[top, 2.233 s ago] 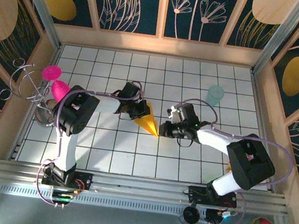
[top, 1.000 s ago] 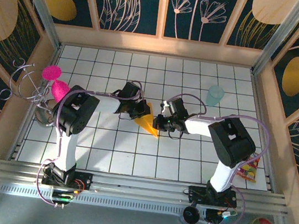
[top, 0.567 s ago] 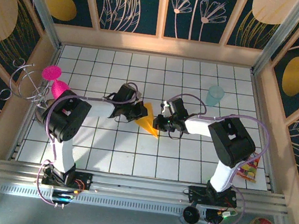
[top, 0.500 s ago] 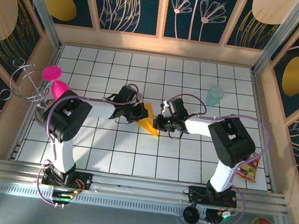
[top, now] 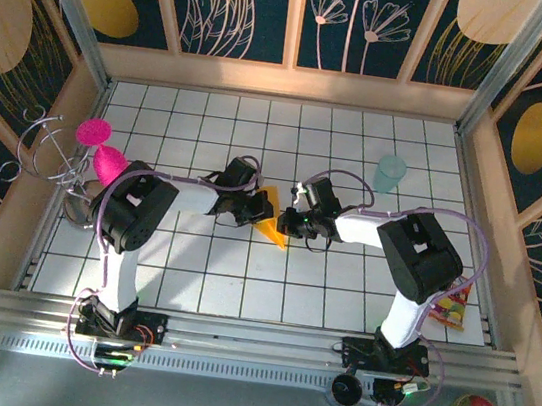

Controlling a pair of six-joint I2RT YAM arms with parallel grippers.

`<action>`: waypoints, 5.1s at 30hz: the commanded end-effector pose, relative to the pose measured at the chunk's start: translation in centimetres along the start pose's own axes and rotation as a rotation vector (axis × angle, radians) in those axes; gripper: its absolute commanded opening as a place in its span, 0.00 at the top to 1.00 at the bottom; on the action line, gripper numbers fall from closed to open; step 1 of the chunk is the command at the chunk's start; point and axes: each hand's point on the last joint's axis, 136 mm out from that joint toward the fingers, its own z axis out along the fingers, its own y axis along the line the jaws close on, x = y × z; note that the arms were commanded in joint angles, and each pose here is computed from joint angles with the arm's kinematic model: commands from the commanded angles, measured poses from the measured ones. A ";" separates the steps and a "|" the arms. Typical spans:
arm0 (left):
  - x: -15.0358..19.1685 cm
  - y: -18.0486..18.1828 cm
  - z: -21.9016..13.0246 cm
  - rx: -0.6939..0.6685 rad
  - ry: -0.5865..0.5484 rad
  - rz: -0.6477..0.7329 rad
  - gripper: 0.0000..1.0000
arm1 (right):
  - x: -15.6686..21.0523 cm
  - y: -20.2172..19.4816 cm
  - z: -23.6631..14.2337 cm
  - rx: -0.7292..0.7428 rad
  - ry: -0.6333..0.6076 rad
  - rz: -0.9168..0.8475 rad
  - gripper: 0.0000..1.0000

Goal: Fold a paper plane with a square sheet of paper (pick it up from the middle)
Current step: Fourth fold the wing at the center of the table, then pick up the paper from the center of the table.

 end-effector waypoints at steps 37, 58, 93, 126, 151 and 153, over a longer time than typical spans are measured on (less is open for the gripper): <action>0.5 3.9 0.9 -0.150 0.011 -0.036 1.00 | 8.1 -0.6 -3.5 -0.008 0.184 -0.038 1.00; 0.5 2.5 0.5 -0.097 0.014 -0.025 1.00 | 0.2 0.5 0.3 0.003 0.000 -0.020 1.00; -11.5 7.9 -2.0 -0.149 -0.128 0.005 0.87 | 6.1 -8.5 0.5 0.348 0.157 0.068 1.00; -12.9 2.1 -10.6 0.076 -0.385 -0.073 0.66 | -8.7 4.2 -5.6 -0.144 -0.335 0.059 0.58; -5.0 0.6 -7.9 0.222 -0.263 -0.175 0.52 | -7.5 2.4 -0.2 -0.225 -0.128 -0.059 0.70; -4.9 0.6 -7.9 0.223 -0.262 -0.174 0.52 | -7.6 2.5 0.1 -0.232 -0.123 -0.066 0.74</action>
